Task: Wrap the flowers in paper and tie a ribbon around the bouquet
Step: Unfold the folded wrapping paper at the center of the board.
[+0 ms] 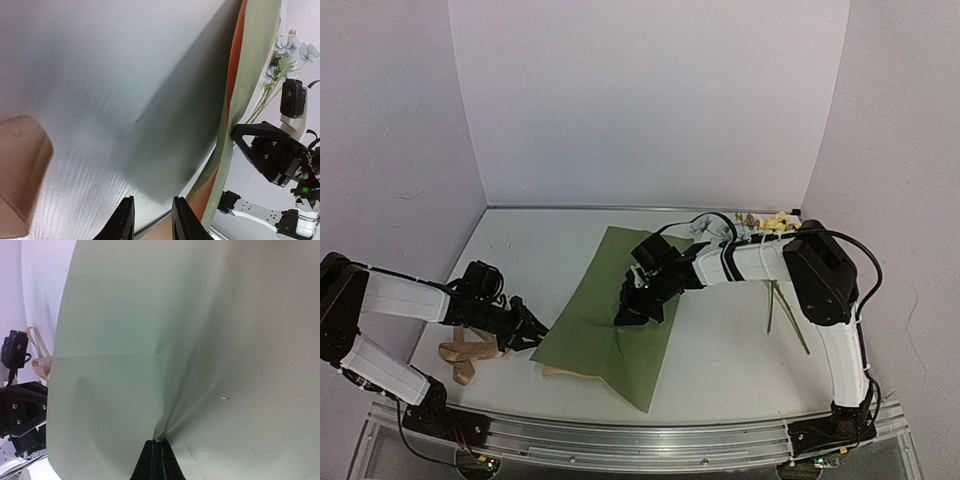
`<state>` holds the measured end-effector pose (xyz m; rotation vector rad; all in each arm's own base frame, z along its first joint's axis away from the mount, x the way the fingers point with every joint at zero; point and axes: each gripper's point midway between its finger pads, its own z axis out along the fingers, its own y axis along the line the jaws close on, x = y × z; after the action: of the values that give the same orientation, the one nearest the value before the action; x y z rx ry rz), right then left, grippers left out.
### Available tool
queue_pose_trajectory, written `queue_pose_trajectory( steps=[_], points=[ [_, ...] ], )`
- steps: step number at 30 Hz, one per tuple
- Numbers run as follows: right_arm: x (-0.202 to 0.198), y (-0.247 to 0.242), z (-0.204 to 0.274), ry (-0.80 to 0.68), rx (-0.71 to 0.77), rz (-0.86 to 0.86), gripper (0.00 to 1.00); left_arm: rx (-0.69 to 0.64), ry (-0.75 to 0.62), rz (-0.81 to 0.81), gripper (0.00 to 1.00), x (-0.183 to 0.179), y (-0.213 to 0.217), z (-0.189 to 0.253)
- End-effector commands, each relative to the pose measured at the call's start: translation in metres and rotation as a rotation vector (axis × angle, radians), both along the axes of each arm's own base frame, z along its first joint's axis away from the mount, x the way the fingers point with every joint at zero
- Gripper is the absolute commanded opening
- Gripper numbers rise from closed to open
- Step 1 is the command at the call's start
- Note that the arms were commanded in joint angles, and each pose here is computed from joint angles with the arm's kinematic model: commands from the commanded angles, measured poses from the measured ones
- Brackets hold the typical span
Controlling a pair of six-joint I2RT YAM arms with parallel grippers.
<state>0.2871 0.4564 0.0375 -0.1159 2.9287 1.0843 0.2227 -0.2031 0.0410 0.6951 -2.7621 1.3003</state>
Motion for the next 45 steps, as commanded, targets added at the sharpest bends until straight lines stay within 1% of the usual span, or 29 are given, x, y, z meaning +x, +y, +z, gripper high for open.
queue_pose_trajectory(
  steps=[1,8,15,20,26,28,32,34,35,37,39,41,43,44,45],
  points=[
    [0.008,0.009,0.029,-0.037,0.065,0.000,0.00,-0.072,-0.112,-0.032,0.28,0.020,-0.013,0.033],
    [0.008,0.010,0.030,-0.040,0.069,0.000,0.00,-0.098,-0.107,-0.045,0.34,0.019,-0.016,0.034],
    [0.008,0.011,0.029,-0.039,0.066,0.000,0.00,-0.107,-0.129,-0.080,0.34,0.015,-0.019,0.038],
    [0.008,0.010,0.027,-0.037,0.063,0.000,0.00,-0.123,-0.125,-0.130,0.35,0.009,-0.031,0.037],
    [0.008,0.010,0.029,-0.041,0.065,-0.001,0.00,-0.166,-0.130,-0.119,0.35,0.011,-0.041,0.040],
    [0.010,0.010,0.029,-0.045,0.063,-0.003,0.00,-0.178,-0.136,-0.111,0.34,0.014,-0.043,0.043],
    [0.011,0.009,0.028,-0.056,0.055,-0.009,0.00,-0.187,-0.146,-0.108,0.26,0.018,-0.048,0.048],
    [0.012,0.008,0.028,-0.063,0.050,-0.012,0.01,-0.189,-0.161,-0.116,0.19,0.020,-0.051,0.051],
    [0.013,0.008,0.028,-0.069,0.047,-0.015,0.03,-0.187,-0.174,-0.123,0.16,0.021,-0.053,0.053],
    [0.014,0.008,0.031,-0.086,0.041,-0.019,0.11,-0.176,-0.206,-0.139,0.07,0.024,-0.057,0.060],
    [0.014,0.005,0.035,-0.112,0.023,-0.024,0.27,-0.140,-0.250,-0.163,0.01,0.027,-0.060,0.066],
    [0.015,-0.001,0.040,-0.147,-0.015,-0.037,0.42,-0.082,-0.300,-0.199,0.00,0.027,-0.063,0.070],
    [0.017,-0.009,0.051,-0.185,-0.043,-0.054,0.53,-0.001,-0.327,-0.219,0.00,0.028,-0.063,0.069],
    [0.018,-0.013,0.057,-0.200,-0.055,-0.064,0.57,0.027,-0.348,-0.230,0.00,0.030,-0.064,0.072],
    [0.018,-0.016,0.067,-0.218,-0.055,-0.074,0.59,0.048,-0.359,-0.242,0.00,0.029,-0.064,0.071]
  ],
)
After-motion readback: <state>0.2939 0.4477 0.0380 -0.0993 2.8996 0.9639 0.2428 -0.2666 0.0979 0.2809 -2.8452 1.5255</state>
